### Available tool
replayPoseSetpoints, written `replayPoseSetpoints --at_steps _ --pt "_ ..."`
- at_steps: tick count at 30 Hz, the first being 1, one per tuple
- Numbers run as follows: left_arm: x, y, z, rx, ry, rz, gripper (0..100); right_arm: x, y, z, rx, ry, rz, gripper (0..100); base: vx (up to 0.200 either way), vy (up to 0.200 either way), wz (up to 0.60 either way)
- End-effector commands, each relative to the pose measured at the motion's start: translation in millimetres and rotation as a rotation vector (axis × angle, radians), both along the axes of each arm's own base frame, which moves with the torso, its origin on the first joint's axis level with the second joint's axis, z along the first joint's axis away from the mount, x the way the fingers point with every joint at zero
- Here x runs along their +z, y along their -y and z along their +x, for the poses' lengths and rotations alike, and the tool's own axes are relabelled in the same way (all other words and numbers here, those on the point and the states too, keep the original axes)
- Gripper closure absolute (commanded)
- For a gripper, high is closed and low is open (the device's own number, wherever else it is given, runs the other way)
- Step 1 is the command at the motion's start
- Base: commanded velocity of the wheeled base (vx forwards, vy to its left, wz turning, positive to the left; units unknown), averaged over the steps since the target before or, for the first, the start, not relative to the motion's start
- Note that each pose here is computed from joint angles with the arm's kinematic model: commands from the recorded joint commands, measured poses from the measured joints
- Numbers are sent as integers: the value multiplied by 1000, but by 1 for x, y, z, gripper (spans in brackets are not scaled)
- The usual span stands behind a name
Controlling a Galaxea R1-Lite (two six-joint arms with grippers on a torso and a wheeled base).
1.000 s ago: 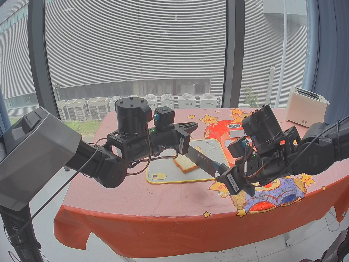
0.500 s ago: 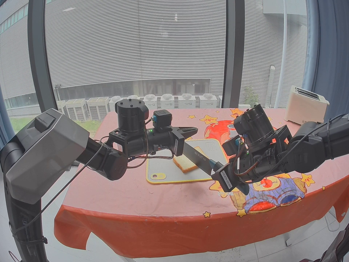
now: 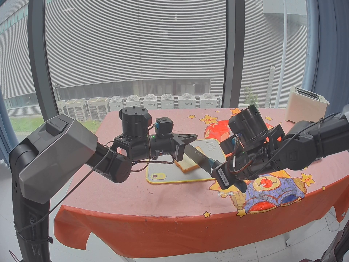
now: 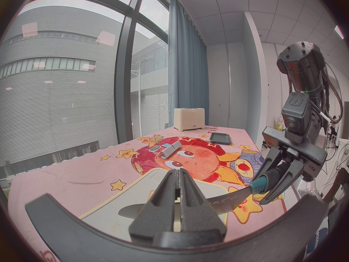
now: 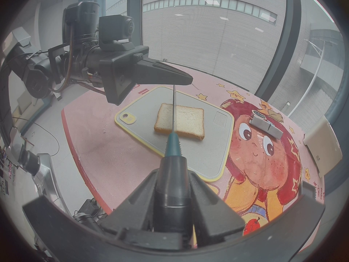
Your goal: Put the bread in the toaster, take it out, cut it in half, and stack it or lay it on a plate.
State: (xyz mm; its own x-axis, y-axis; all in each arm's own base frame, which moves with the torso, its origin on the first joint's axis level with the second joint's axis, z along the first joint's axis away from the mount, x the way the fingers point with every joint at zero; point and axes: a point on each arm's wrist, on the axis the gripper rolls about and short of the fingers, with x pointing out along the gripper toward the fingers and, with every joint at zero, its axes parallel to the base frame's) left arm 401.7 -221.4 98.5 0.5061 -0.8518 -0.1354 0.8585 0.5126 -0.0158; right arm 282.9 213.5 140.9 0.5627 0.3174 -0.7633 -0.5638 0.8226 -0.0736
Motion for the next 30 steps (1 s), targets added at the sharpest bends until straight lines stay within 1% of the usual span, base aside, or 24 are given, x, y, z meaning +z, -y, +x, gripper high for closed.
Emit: replayPoseSetpoints --at_steps 1,8,18,27,30 --pt "-4 1 0 -1 -2 7 100 -5 0 3 -4 -11 -9 100 0 0 0" --pt "-4 1 0 -1 2 11 100 -7 -1 5 -6 -15 -10 100 0 0 0" --pt "-5 1 -1 -2 7 9 100 -1 -2 7 -8 2 3 100 0 0 0" --pt "-6 1 -1 -1 5 11 100 -5 0 8 -16 -7 -5 100 0 0 0" --pt "-10 3 2 2 2 13 100 -5 0 7 -23 -13 -3 100 0 0 0"
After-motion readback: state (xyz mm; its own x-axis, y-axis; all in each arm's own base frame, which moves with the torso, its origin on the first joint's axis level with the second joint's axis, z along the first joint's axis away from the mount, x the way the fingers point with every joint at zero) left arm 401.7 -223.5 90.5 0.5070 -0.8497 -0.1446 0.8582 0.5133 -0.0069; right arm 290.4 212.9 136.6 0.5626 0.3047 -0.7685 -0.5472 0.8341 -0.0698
